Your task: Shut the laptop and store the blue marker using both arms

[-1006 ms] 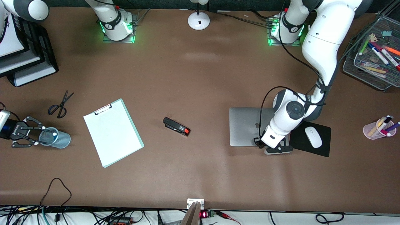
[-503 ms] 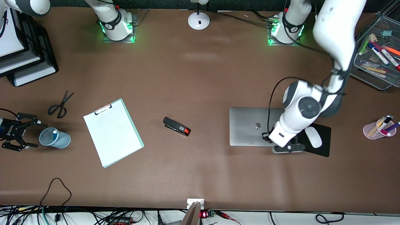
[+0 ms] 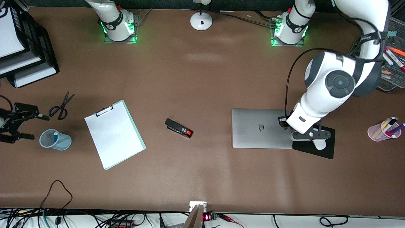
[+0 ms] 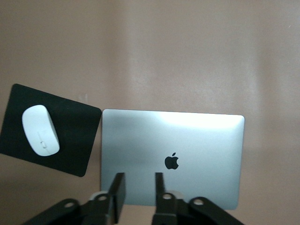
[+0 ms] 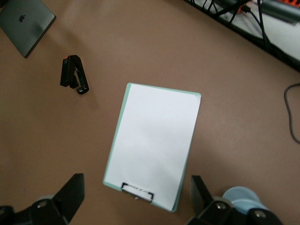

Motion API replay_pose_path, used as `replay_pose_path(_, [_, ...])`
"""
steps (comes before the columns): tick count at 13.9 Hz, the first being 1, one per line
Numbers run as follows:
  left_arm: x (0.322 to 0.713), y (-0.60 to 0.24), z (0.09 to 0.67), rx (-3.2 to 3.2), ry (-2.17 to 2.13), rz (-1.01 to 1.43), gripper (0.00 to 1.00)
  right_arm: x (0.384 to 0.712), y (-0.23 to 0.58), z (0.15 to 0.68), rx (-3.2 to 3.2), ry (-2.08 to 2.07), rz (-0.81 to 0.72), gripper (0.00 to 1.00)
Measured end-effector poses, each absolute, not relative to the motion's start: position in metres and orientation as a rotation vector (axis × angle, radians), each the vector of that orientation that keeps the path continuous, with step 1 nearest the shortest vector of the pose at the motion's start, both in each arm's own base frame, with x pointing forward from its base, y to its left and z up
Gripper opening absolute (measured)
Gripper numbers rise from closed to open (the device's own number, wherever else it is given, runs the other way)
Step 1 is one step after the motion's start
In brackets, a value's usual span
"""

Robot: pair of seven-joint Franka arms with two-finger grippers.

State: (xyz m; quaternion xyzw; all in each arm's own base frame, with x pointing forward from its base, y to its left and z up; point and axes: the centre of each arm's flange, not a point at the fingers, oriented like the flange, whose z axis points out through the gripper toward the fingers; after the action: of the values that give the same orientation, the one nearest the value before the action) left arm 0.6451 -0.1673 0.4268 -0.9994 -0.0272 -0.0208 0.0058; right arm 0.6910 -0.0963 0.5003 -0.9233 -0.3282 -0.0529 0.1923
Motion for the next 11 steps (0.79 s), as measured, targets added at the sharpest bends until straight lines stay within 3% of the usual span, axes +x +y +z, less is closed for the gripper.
replay_pose_path(6, [0.644, -0.152, 0.482, -3.108, -0.111, -0.006, 0.97, 0.661, -0.03, 0.551, -2.8, -0.666, 0.111, 1.0])
replay_pose_path(11, [0.627, -0.132, 0.517, -3.086, -0.114, 0.055, 1.0, 0.631, 0.011, 0.582, -2.949, -0.458, 0.208, 1.0])
